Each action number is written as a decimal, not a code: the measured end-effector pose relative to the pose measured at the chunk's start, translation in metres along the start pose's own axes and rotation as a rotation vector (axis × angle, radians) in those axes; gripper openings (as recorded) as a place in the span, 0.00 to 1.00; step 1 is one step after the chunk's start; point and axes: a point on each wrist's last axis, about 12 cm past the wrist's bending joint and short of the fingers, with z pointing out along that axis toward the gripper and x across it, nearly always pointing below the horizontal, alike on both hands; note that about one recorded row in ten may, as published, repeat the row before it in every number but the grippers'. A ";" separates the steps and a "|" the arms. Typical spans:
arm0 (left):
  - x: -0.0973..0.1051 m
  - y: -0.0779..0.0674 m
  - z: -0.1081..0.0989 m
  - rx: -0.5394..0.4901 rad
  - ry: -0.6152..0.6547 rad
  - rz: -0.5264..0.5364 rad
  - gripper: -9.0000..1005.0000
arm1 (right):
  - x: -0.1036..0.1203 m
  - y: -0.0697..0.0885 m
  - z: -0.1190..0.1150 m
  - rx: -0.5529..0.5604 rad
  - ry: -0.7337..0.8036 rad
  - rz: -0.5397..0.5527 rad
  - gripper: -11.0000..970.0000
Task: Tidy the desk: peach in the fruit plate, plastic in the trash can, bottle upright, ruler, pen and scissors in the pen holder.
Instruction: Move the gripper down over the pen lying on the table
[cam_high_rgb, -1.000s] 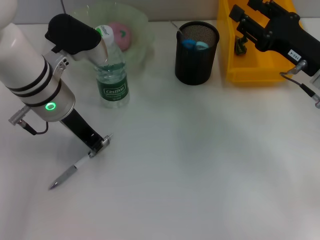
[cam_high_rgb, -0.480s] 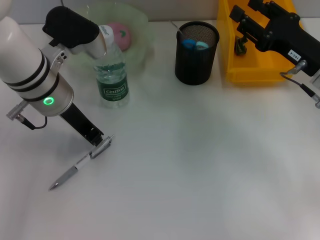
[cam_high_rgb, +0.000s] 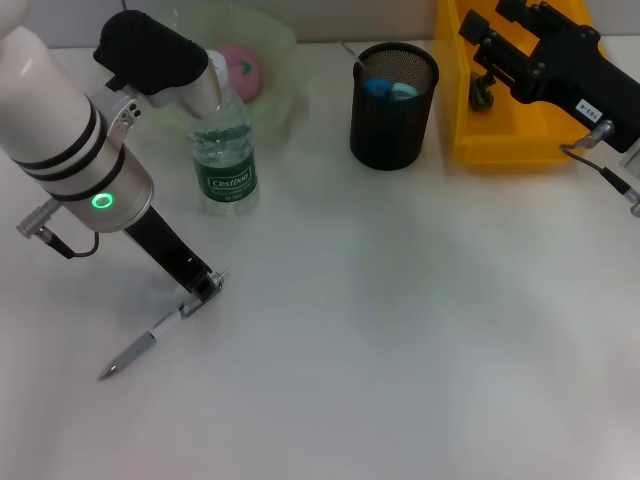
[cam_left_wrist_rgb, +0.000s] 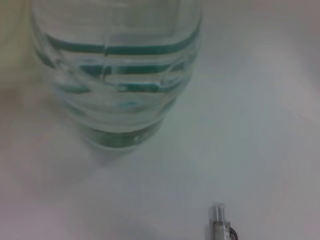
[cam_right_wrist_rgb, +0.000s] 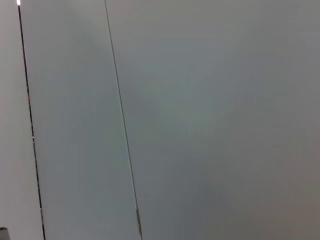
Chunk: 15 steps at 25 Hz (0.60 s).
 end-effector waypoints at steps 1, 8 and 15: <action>-0.001 -0.001 0.000 -0.001 0.002 0.003 0.16 | 0.000 0.000 0.000 0.000 0.000 0.000 0.63; -0.002 -0.003 0.003 -0.003 0.014 0.012 0.44 | 0.000 0.000 0.000 0.000 0.000 0.000 0.63; -0.002 -0.003 0.005 -0.006 0.019 0.010 0.59 | -0.001 0.000 0.002 -0.004 -0.002 -0.002 0.63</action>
